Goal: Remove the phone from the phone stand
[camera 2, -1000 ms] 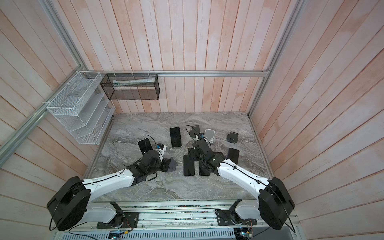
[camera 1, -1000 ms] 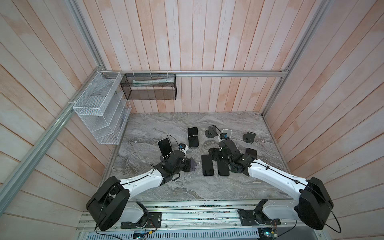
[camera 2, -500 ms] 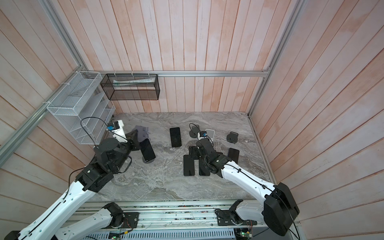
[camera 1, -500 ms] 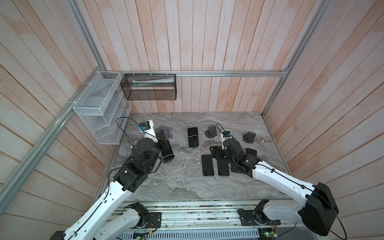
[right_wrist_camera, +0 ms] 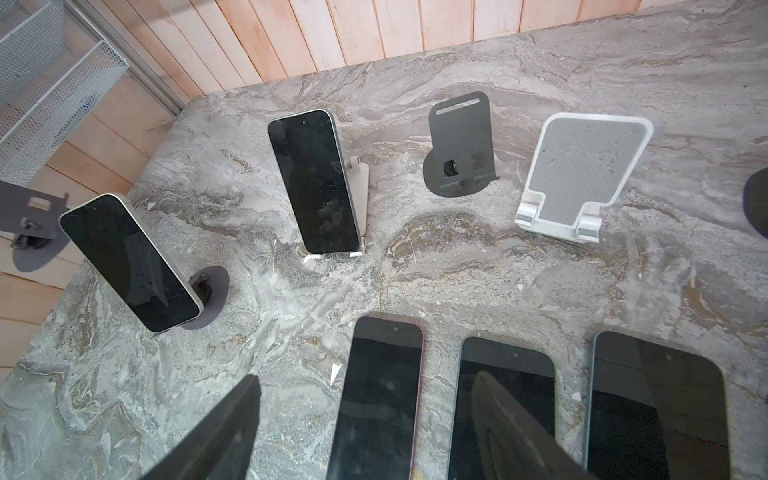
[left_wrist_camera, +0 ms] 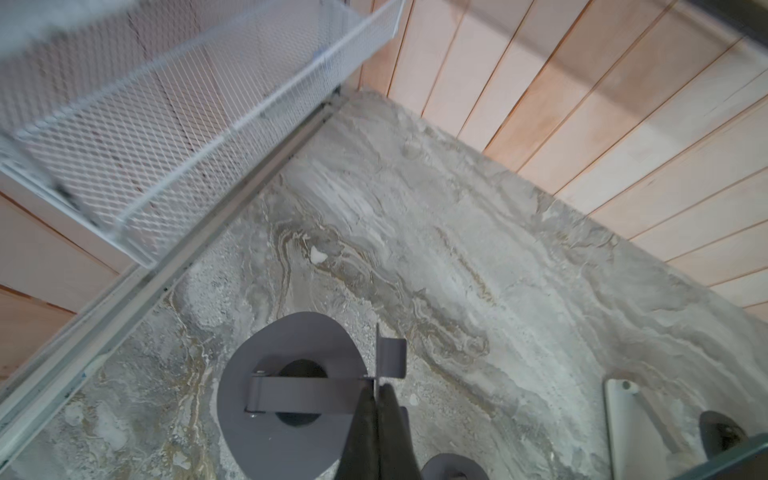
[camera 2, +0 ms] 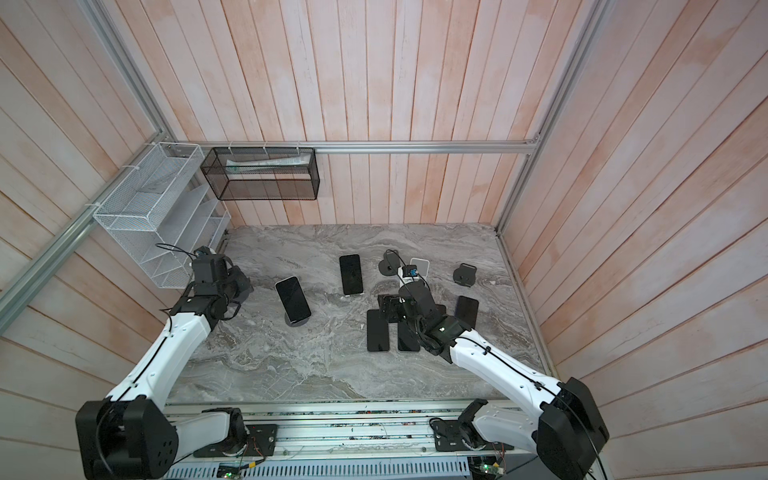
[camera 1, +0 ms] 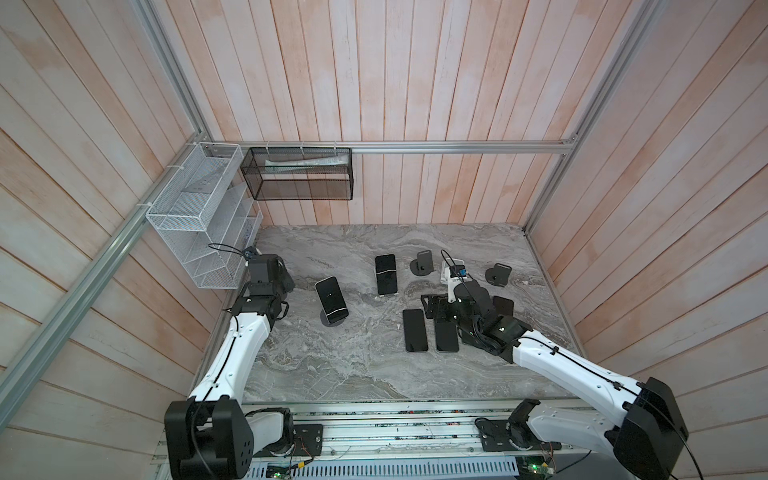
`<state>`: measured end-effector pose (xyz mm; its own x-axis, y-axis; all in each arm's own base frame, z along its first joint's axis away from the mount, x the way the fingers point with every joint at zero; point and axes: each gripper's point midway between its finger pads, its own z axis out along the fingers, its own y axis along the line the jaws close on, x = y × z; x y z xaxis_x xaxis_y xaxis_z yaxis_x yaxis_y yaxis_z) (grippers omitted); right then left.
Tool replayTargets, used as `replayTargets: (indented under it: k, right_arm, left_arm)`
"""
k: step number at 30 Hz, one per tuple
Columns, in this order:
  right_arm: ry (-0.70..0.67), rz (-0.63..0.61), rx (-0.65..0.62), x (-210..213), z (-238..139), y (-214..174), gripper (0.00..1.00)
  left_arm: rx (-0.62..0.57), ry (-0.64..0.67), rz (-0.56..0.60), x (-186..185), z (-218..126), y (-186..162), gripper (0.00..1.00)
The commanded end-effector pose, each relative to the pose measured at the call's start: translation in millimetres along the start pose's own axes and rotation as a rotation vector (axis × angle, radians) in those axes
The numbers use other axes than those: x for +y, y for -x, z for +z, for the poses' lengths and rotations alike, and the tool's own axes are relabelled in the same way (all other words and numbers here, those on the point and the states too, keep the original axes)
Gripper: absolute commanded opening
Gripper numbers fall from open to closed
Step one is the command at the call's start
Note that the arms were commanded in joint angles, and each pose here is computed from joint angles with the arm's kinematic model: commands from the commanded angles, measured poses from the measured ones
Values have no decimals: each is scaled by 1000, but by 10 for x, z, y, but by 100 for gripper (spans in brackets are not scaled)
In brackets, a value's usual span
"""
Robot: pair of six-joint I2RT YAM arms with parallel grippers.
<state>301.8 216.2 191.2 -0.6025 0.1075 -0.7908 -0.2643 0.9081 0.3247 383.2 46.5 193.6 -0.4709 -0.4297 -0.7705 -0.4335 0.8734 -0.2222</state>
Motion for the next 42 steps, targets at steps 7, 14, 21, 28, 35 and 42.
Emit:
replayTargets:
  k: [7, 14, 21, 28, 35, 42]
  right_arm:
    - [8, -3, -5, -82, 20, -49, 81]
    - [9, 12, 25, -136, 104, -133, 82]
    - [12, 17, 28, -112, 121, -108, 82]
    - [-45, -17, 14, -213, 95, -36, 84]
    - [-69, -22, -13, -259, -7, 93, 84]
    - [-84, -13, -21, -249, 10, 175, 85]
  left_arm:
    - [-3, -48, -66, -10, 471, -306, 0]
    - [-2, -53, -96, 29, 581, -452, 0]
    - [36, -29, -103, 95, 641, -606, 7]
    - [75, 52, -106, 208, 622, -627, 42]
    - [32, -34, -125, 2, 289, -325, 68]
    - [-109, -178, -126, -239, -421, 260, 85]
